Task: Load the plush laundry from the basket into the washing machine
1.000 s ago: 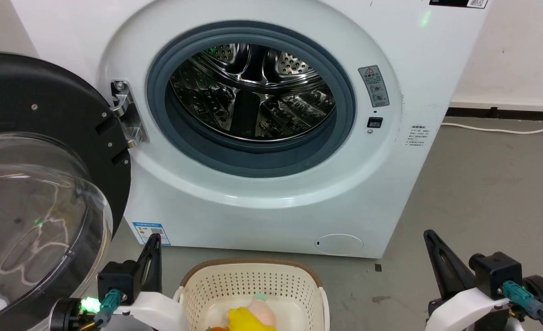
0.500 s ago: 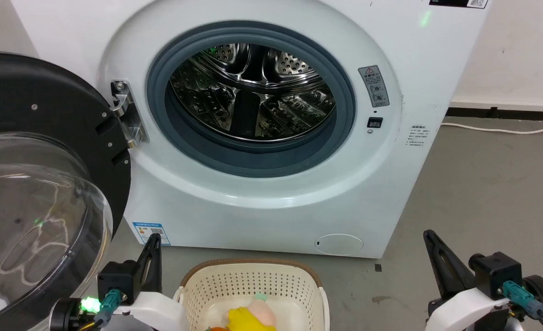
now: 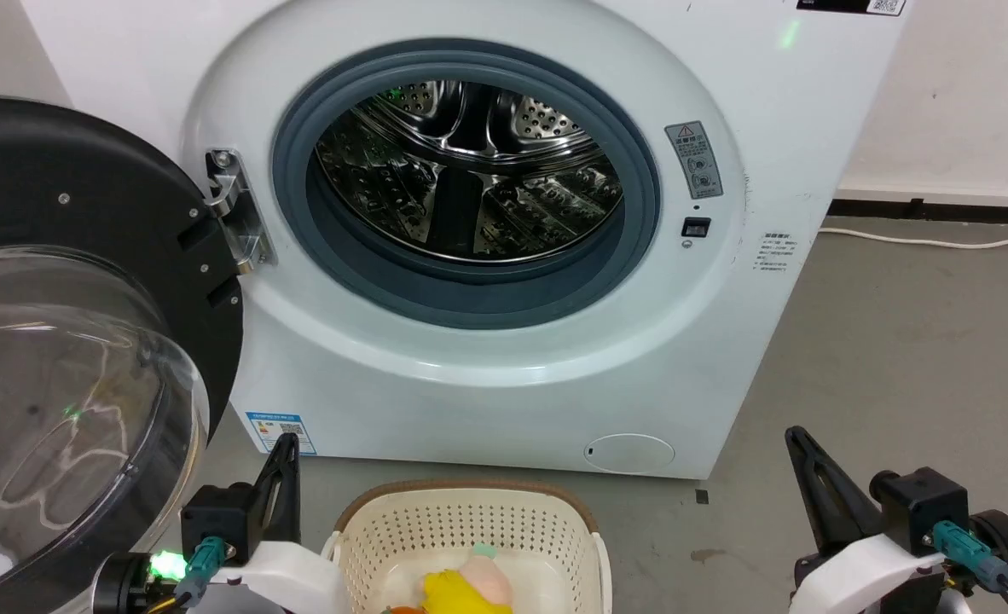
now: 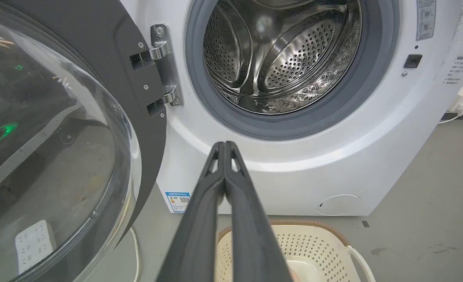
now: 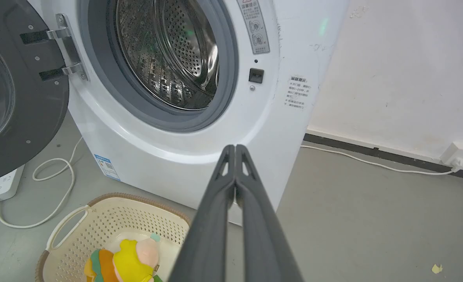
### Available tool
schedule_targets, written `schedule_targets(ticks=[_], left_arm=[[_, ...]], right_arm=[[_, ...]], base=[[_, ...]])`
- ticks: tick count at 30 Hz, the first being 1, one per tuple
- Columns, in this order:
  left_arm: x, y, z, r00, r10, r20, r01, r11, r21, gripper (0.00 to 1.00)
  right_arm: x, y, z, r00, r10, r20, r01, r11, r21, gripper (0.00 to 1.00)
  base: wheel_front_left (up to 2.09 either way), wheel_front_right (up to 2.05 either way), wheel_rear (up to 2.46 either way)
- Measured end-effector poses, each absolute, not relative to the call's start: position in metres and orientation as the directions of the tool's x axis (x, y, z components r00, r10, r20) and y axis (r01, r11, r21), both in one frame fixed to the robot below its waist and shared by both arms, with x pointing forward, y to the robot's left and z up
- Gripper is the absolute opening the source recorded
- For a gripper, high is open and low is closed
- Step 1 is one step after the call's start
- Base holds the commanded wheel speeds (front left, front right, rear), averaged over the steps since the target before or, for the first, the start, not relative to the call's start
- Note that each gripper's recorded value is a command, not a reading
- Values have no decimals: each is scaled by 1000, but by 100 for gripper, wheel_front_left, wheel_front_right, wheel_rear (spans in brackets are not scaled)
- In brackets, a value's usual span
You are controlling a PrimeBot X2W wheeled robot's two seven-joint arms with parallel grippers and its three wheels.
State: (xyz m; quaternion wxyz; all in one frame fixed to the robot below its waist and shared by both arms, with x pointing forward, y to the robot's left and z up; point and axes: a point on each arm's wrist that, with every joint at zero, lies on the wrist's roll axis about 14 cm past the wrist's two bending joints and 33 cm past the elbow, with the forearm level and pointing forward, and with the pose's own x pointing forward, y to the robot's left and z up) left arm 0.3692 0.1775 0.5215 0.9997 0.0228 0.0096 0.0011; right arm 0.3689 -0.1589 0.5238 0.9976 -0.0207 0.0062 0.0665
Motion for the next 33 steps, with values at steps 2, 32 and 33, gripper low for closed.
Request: schedule_targets(ticks=[2,32,33], left_arm=[[369,177,521,1000,3,-19,-2,999,46,0],[370,176,520,1000,-9,-16,9,999,42,100],[370,175,520,1000,-10,-15,10,999,38,100]], right_arm=[[369,-159,524,991,133,-15,-133,990,-40,0],[369,-161,524,992,127,-6,-127,991,-29,100],[369,-162,524,992,125,-6,-125,992,-29,100]], base=[[0,0,0],[0,0,0],[0,0,0]])
